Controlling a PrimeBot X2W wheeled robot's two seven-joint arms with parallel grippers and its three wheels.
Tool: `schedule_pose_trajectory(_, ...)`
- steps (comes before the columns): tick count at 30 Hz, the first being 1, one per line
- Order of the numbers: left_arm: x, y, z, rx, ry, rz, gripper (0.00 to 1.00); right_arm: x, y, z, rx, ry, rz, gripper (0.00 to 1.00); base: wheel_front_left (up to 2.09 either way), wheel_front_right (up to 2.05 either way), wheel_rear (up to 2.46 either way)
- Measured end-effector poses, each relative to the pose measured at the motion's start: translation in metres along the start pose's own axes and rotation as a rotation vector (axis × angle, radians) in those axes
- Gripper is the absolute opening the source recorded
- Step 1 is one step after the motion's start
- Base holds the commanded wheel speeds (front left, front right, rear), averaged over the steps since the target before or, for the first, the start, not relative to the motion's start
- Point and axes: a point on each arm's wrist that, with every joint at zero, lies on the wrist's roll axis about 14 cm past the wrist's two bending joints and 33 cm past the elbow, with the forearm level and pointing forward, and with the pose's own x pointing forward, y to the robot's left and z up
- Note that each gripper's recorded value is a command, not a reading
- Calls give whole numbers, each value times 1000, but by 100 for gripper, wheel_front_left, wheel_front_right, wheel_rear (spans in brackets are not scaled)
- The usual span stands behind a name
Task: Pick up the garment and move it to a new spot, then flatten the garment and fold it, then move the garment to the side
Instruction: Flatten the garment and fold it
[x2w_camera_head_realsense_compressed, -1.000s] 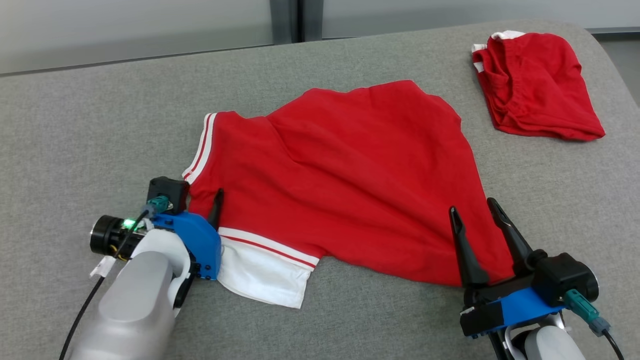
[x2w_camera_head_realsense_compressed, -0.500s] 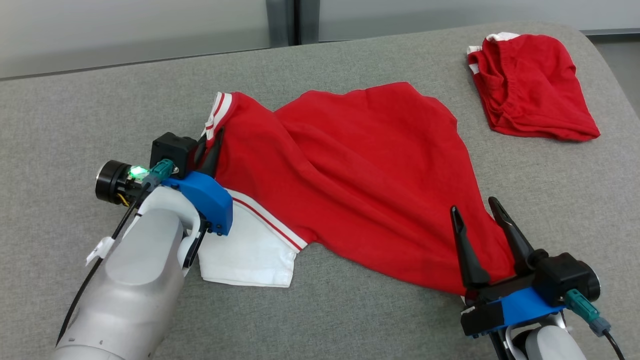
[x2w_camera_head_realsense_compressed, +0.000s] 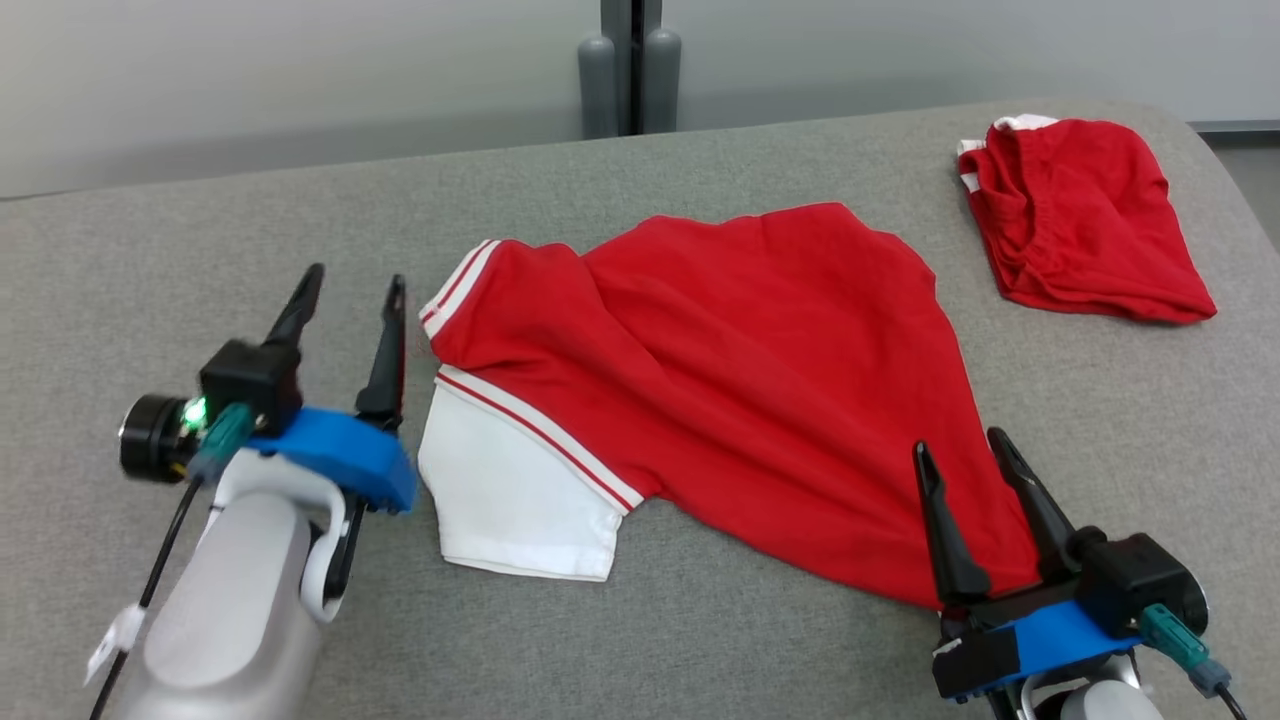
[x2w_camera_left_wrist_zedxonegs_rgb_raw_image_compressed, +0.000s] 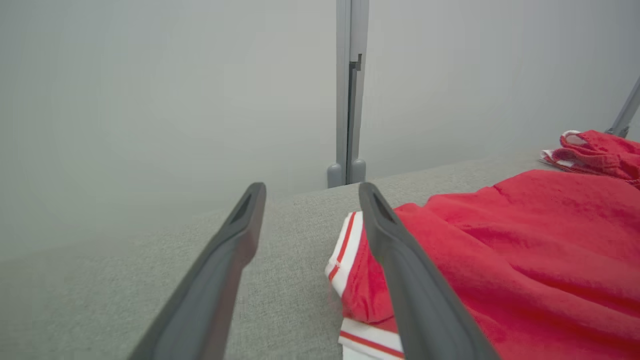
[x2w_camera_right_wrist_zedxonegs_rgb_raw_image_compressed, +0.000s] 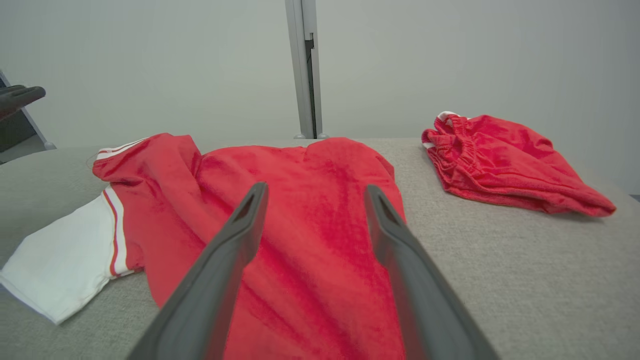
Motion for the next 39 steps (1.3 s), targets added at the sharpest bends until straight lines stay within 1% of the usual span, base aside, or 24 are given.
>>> schedule_pose_trajectory(10, -64, 31, 21, -53, -129, 185, 100, -6, 3, 10, 9, -31, 4, 100, 0, 0, 0)
schedule_pose_trajectory(13, -87, 45, 24, -57, -150, 248, 100, -9, 0, 10, 9, -31, -4, 100, 0, 0, 0)
schedule_pose_trajectory(19, -127, 60, 11, -50, -129, 335, 100, -15, -1, 9, 7, -28, -10, 100, 0, 0, 0)
schedule_pose_trajectory(27, -161, 62, -8, -58, -81, 397, 100, -25, -1, -2, 6, 9, -11, 100, 0, 0, 0)
schedule_pose_trajectory(39, -166, 61, -10, -50, -72, 396, 100, -31, 0, -4, 5, 15, -11, 100, 0, 0, 0)
